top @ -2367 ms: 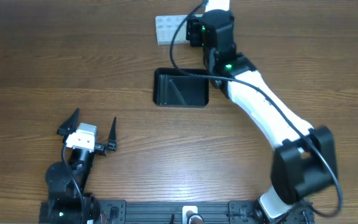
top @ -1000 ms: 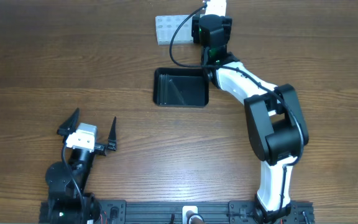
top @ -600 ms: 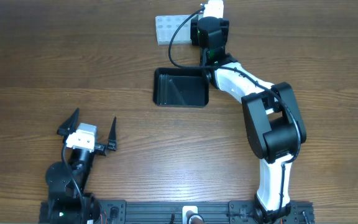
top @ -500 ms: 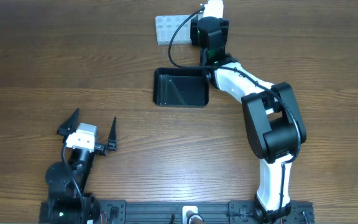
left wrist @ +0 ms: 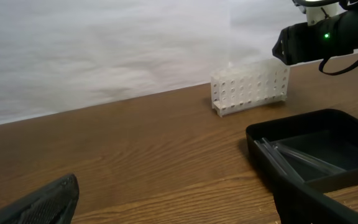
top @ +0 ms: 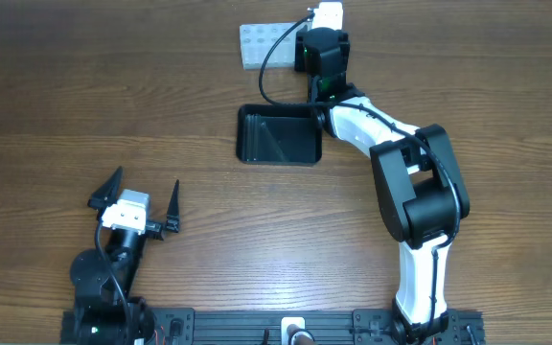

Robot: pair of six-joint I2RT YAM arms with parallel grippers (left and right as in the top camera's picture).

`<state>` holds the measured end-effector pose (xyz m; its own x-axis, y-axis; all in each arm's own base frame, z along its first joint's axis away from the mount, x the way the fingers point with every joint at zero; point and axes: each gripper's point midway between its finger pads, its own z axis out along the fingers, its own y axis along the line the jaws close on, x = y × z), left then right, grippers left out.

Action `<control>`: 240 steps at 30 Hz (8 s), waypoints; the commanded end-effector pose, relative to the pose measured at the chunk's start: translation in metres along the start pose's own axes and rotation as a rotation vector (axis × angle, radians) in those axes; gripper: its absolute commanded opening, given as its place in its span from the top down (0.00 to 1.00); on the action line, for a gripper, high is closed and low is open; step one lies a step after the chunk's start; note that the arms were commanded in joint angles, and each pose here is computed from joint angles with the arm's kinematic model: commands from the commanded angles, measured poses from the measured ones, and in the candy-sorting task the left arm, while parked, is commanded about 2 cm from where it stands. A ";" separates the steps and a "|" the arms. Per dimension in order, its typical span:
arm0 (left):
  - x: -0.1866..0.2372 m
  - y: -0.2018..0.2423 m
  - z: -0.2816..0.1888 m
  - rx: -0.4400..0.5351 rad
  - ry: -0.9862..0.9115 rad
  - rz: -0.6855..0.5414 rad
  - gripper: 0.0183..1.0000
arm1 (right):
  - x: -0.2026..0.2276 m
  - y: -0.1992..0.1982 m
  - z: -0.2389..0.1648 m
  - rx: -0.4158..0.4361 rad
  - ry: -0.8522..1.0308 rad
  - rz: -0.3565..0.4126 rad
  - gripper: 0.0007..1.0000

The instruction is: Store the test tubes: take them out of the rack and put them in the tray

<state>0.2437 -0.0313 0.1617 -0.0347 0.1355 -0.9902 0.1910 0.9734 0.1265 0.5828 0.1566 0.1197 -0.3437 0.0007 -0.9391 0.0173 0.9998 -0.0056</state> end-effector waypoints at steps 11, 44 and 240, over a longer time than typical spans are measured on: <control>0.000 -0.001 0.000 0.007 -0.004 0.012 0.00 | 0.003 0.008 0.005 -0.016 -0.004 0.002 0.65; 0.000 -0.001 0.000 0.007 -0.004 0.012 0.00 | 0.001 0.012 0.004 -0.026 -0.013 0.003 0.89; 0.000 -0.001 0.000 0.007 -0.004 0.012 0.00 | 0.077 -0.202 -0.331 0.230 -0.286 -0.049 0.01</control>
<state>0.2437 -0.0313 0.1617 -0.0347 0.1355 -0.9902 0.1910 0.9734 0.1265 0.2432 -0.0336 0.1635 -0.0734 -0.0987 -0.9924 0.1998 0.9735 -0.1116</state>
